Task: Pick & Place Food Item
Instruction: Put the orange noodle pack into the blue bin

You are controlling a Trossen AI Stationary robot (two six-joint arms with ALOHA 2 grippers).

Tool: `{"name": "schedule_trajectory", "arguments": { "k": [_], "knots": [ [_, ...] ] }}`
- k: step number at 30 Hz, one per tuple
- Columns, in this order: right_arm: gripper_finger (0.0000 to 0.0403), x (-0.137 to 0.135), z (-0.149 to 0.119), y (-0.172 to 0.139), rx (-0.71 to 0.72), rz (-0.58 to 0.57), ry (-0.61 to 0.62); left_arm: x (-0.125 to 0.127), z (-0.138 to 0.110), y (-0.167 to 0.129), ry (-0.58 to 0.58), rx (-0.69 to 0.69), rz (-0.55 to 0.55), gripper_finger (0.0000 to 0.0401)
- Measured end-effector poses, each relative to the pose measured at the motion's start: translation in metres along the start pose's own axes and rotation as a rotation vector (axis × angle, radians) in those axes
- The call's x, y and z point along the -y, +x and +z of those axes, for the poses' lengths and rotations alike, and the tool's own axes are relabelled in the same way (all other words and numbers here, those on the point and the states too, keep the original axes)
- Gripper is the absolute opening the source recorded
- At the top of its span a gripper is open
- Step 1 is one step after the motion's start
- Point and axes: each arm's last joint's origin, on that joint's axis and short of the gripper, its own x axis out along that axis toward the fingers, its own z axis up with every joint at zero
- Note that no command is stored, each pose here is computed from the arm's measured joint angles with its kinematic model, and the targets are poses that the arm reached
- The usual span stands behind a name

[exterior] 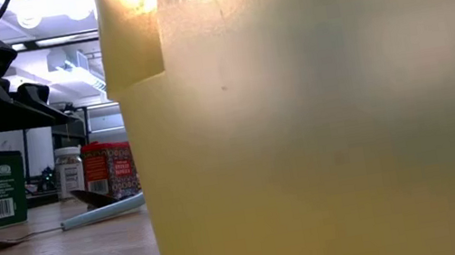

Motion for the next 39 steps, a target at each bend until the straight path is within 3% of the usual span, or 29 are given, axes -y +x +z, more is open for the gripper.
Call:
{"name": "schedule_trajectory", "arguments": {
  "k": [10, 15, 22, 30, 39],
  "knots": [
    [0.0009, 0.017, 0.0, -0.059, 0.105, 0.108, -0.018, 0.0, 0.0, 0.0, 0.0, 0.0, 0.0, 0.0158],
    [0.0009, 0.026, -0.015, -0.088, 0.062, 0.175, -0.035, 0.0, 0.0, 0.0, 0.0, 0.0, 0.0, 0.0158],
    [0.0009, 0.035, -0.048, -0.115, -0.009, 0.178, 0.033, 0.0, 0.0, 0.0, 0.0, 0.0, 0.0, 0.0158],
    [0.0009, 0.03, -0.093, -0.112, -0.097, 0.168, 0.094, 0.0, 0.0, 0.0, 0.0, 0.0, 0.0, 0.0159],
    [0.0009, 0.033, -0.135, -0.086, -0.182, 0.071, 0.133, 0.0, 0.0, 0.0, 0.0, 0.0, 0.0, 0.0159]
  ]
}}
